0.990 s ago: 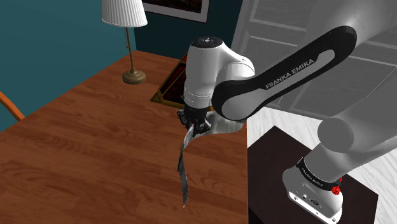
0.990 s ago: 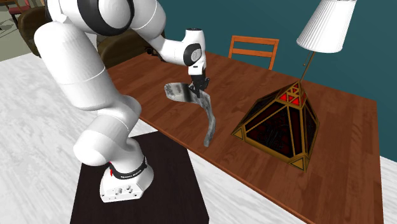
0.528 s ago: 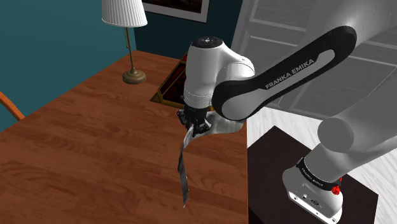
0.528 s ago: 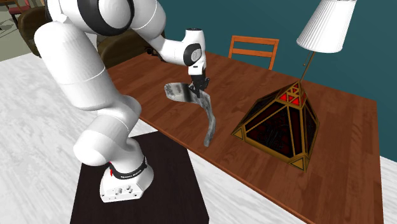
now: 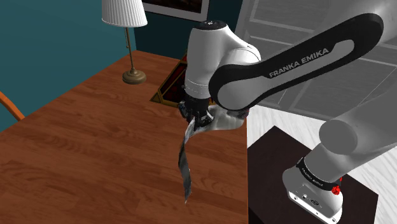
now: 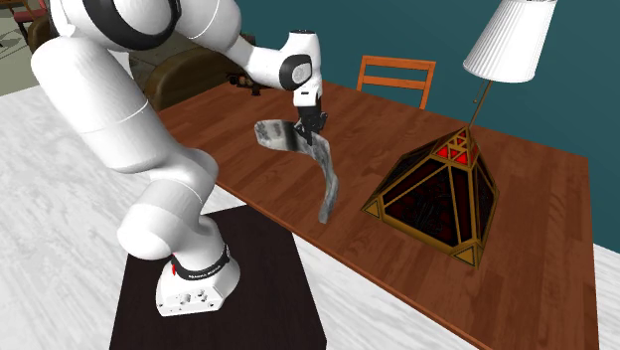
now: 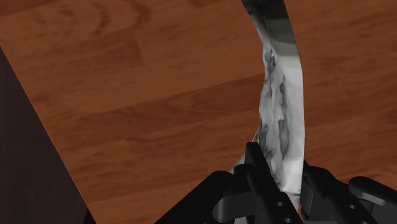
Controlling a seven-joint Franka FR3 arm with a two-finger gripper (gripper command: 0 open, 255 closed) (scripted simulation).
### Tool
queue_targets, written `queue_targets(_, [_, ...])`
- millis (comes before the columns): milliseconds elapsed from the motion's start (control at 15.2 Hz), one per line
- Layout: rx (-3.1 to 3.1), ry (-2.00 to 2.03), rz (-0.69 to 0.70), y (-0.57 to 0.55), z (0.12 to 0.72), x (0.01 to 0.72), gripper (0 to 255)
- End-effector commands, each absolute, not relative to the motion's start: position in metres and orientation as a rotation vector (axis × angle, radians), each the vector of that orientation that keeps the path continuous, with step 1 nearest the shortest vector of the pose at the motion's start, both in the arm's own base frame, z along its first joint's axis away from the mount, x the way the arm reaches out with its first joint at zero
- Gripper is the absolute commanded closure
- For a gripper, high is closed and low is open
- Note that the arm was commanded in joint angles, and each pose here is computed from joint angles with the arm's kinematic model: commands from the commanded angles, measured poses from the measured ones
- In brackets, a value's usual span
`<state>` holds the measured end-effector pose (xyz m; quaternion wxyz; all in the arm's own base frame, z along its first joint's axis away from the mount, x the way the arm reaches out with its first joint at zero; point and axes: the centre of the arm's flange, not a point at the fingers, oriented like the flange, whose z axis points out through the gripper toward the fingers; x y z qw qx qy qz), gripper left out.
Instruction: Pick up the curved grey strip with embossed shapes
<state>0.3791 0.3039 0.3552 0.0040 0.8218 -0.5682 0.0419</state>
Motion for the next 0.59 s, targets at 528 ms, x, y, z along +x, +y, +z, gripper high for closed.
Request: queue_targets(528, [2.576,-1.781,0.130,0.304,0.399,0.379,255])
